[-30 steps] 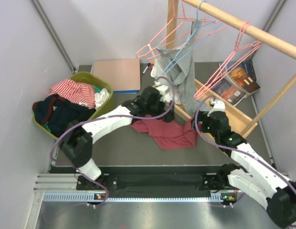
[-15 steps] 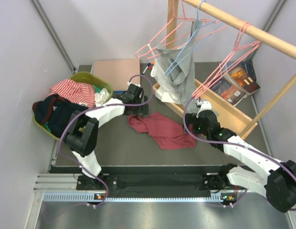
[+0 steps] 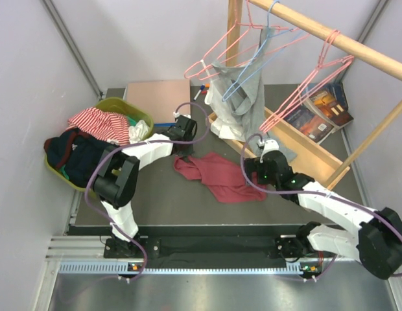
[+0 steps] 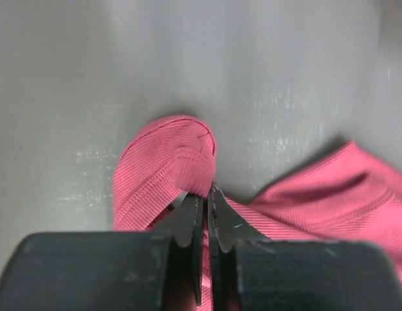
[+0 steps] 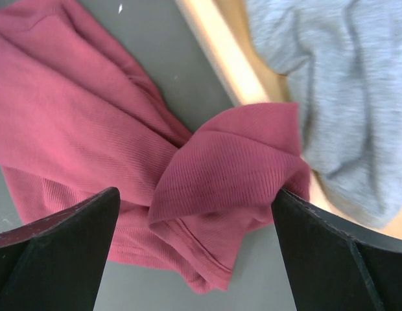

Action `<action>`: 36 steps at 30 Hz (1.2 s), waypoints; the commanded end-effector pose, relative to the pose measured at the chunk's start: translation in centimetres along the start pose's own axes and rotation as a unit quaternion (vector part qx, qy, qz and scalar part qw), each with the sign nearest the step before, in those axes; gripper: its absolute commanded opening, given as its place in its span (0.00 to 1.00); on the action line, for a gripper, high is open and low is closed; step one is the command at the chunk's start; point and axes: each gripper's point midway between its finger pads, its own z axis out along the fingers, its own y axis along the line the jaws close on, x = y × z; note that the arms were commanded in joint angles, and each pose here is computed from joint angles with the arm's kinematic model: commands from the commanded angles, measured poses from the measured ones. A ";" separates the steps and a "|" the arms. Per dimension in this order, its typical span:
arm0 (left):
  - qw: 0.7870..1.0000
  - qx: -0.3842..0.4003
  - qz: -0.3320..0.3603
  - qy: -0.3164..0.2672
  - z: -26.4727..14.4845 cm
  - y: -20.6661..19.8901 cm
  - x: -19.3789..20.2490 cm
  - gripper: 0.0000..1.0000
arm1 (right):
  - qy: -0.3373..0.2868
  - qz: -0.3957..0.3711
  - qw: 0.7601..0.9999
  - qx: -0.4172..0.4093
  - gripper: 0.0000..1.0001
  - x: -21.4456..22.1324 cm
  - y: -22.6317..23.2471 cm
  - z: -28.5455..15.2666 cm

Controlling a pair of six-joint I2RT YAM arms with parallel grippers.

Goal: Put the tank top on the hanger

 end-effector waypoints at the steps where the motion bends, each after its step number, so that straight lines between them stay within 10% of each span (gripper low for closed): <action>1: 0.993 -0.005 -0.008 -0.115 -3.9 -0.2 -6.8 0.00 | -0.011 -0.020 0.999 -0.026 1.00 -2.0 2.0 1.0; 11: 0.947 0.044 0.000 -0.318 -21.4 -0.6 -17.5 0.00 | 0.023 -0.053 0.995 -0.083 1.00 -2.5 6.0 6.8; 19: 0.921 0.107 0.018 -0.374 -29.7 -1.5 -19.1 0.00 | -0.008 -0.061 0.986 -0.152 1.00 -9.1 11.4 10.7; 36: 0.945 0.225 0.092 -0.217 -18.4 -13.3 -8.1 0.00 | 0.027 -0.041 0.997 -0.056 1.00 -3.2 4.2 1.5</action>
